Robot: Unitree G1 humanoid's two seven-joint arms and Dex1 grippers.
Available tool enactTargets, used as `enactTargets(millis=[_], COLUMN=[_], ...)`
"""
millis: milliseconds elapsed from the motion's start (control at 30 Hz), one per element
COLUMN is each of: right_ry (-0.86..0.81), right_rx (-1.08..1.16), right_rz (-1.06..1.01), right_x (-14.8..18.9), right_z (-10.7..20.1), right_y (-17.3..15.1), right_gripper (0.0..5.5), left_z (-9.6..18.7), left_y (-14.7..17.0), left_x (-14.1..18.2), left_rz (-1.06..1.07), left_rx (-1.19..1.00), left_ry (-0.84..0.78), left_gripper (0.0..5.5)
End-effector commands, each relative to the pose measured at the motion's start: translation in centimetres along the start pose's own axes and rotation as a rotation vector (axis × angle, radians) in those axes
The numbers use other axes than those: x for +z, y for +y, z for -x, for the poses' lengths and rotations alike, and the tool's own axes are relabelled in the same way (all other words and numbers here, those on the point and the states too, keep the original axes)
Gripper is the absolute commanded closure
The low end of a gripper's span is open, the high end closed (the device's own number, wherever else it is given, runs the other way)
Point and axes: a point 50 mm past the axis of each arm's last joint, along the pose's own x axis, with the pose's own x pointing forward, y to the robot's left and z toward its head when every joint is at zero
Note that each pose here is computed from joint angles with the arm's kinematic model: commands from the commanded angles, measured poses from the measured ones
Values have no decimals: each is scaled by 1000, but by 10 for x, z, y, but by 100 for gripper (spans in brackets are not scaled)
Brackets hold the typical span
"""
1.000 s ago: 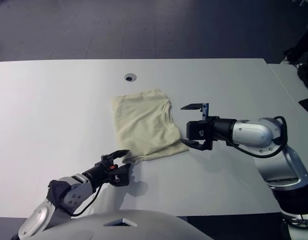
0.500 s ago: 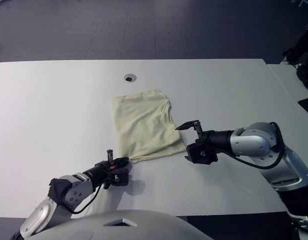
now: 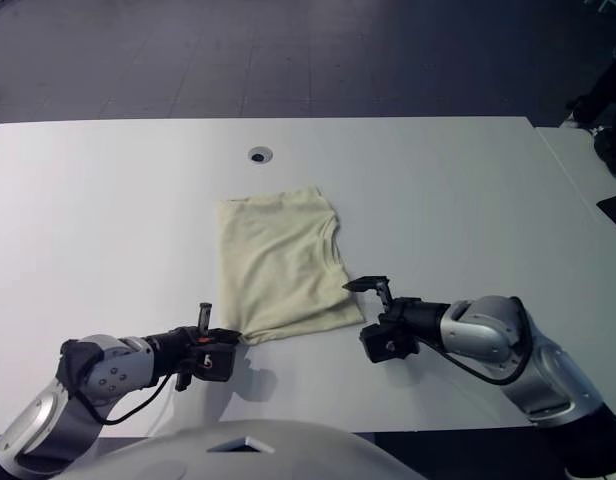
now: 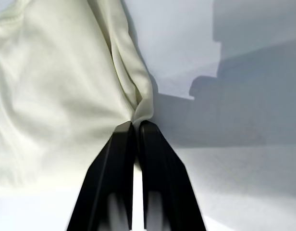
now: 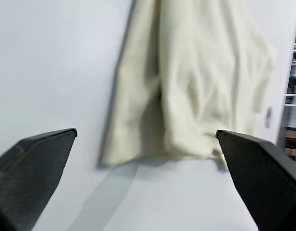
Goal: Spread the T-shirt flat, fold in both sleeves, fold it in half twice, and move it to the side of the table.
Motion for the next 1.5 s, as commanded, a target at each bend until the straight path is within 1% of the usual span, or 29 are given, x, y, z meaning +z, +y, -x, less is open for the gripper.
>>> enactTargets(millis=[33,67,100,133,333,733,900,1033,1133,1233,1300,1500], right_ry=[13,23,31,35,65,22,26,25,-19,-96,-122,-85], right_rx=[18,18,17,15,-1,-32,-39,-63,-48,126,226,470], right_rz=[12,21,29,36,71,83,90,97,36,-146,-222,-283], right_x=[2,1,0,-1,-8,-4,-6,-6,2,11,14,9], right_z=[-17,-19,-21,-22,-24,-31,-33,-30,-23,-11,-4,16], right_y=[11,12,12,12,11,5,3,-9,-19,-14,-13,-3], right_gripper=[10,10,31,40,146,348,425,490,534,539,539,539], left_z=[3,4,5,6,9,9,9,12,14,18,21,37], left_y=[3,3,4,4,5,10,6,1,2,5,5,5], left_x=[-3,-3,-4,-4,-8,-11,-10,-7,-7,-5,-2,14], left_rz=[-16,-19,-23,-25,-35,-52,-40,-15,31,105,160,315], left_rx=[-20,-28,-36,-41,-69,-75,-103,-163,-189,-212,-240,-349], left_ry=[2,2,2,3,3,0,-13,-30,-60,-104,-148,-273], left_gripper=[548,548,548,548,548,548,548,548,548,548,548,548])
